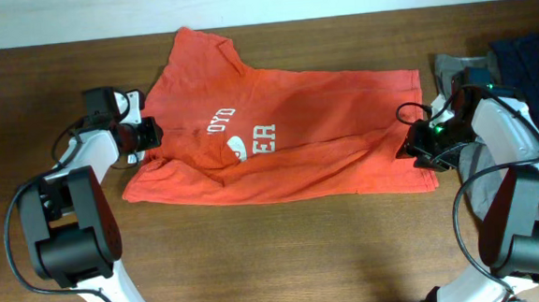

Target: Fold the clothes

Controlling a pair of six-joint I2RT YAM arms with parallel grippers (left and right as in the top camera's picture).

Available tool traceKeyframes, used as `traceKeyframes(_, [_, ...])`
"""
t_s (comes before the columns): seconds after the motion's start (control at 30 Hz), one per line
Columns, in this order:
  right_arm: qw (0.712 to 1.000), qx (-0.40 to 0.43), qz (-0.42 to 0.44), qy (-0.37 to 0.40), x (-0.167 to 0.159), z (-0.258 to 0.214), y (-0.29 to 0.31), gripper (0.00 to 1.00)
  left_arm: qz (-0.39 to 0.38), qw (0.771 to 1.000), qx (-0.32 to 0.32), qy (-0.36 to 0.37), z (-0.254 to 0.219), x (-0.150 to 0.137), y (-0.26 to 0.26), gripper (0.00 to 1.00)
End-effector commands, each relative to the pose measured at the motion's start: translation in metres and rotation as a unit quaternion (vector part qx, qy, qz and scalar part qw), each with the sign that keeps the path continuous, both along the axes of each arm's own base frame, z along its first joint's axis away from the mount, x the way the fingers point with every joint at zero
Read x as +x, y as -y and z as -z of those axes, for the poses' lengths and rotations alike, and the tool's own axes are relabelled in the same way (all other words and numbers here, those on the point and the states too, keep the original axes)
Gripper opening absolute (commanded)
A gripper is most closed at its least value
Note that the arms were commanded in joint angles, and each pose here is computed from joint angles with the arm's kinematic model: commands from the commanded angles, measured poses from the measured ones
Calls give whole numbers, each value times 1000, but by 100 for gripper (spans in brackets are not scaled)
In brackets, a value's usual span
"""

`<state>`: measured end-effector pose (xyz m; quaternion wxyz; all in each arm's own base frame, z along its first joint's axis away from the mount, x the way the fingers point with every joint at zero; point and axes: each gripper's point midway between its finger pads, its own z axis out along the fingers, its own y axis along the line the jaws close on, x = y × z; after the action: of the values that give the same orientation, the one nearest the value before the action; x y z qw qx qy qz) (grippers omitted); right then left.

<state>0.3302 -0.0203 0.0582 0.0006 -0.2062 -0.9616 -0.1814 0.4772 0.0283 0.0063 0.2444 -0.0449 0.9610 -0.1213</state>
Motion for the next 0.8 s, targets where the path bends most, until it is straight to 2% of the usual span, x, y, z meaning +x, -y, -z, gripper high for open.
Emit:
traceKeyframes(0.0, [1000, -8, -8, 14, 3, -7, 1, 47, 5, 1000, -13, -20, 15, -4, 5, 28])
traceKeyframes(0.4, [1000, -8, -8, 12, 3, -7, 0, 47, 5, 1000, -16, -22, 12, -6, 5, 8])
traceKeyframes(0.77, [1000, -8, -20, 11, 0, -7, 0, 47, -7, 999, -5, 37, -44, 5, -11, 7])
